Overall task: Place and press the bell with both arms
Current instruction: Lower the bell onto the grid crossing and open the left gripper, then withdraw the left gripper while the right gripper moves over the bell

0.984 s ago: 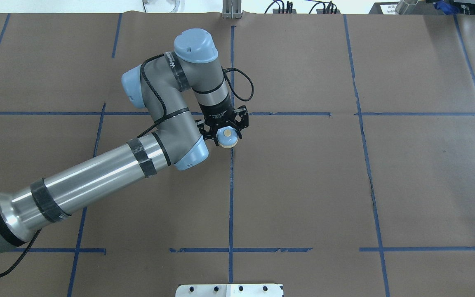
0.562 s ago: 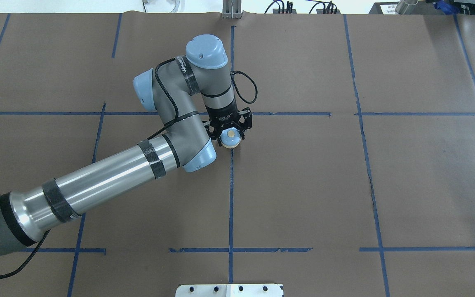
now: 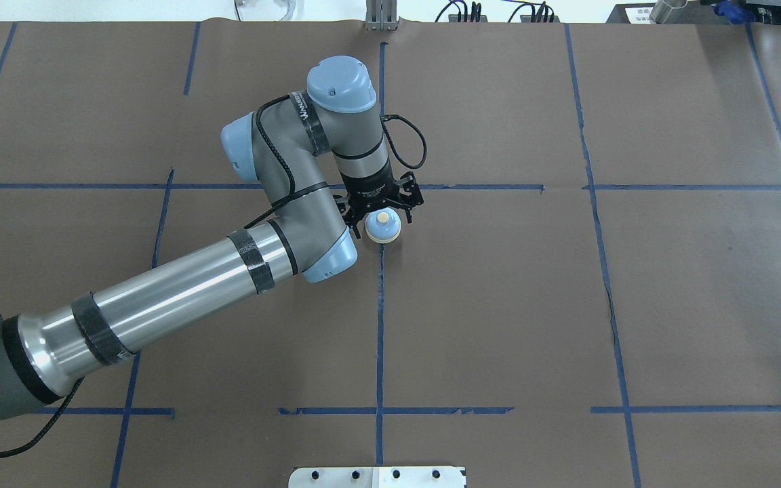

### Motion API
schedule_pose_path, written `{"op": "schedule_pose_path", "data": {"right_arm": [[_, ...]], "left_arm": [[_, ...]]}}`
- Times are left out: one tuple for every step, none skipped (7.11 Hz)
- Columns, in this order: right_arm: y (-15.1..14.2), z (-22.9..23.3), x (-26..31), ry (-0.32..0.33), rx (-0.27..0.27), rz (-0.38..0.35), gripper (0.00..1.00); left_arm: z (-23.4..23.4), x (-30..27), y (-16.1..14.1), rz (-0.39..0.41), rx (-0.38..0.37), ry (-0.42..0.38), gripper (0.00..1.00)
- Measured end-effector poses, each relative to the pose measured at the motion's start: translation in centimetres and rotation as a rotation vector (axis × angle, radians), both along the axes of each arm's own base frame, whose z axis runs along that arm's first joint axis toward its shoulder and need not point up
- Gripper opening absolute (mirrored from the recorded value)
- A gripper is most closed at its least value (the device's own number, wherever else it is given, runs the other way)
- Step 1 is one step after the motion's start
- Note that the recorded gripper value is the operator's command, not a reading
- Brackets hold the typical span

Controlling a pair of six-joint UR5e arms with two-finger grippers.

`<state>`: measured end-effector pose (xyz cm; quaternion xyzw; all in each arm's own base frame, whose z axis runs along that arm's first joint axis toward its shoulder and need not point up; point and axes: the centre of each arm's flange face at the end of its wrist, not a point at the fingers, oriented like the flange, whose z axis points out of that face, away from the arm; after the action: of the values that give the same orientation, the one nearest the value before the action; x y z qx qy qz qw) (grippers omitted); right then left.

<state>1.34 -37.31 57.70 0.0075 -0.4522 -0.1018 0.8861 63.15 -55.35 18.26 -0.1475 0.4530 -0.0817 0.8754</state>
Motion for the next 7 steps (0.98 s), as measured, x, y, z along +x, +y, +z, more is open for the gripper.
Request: {"op": "schedule_pose_path", "data": {"right_arm": [[-1.1, -1.2, -1.1, 0.001, -0.017, 0.009, 1.00], [-3.1, -3.9, -3.1, 0.001, -0.045, 0.035, 0.99], [-5.6, -8.0, -6.7, -0.002, -0.077, 0.058, 0.99], [-8.1, -13.1, -11.9, 0.008, -0.099, 0.075, 0.99], [-9.9, -19.5, -18.8, 0.037, -0.113, 0.116, 0.97], [-9.7, -26.0, -26.8, 0.060, -0.123, 0.172, 0.93], [-8.0, -30.9, -33.8, 0.062, -0.132, 0.211, 0.73]], "left_arm": [[-1.1, -1.0, 0.0, -0.010, 0.006, 0.015, 1.00], [-2.3, -3.3, 0.1, -0.035, 0.006, 0.034, 1.00], [-2.2, -7.0, 1.0, -0.067, 0.002, 0.050, 1.00], [-0.7, -11.0, 2.4, -0.093, 0.005, 0.063, 1.00], [1.4, -15.1, 3.8, -0.118, 0.012, 0.073, 1.00], [3.3, -19.0, 4.9, -0.142, 0.023, 0.082, 1.00], [4.8, -22.4, 6.3, -0.152, 0.047, 0.091, 1.00]]}}
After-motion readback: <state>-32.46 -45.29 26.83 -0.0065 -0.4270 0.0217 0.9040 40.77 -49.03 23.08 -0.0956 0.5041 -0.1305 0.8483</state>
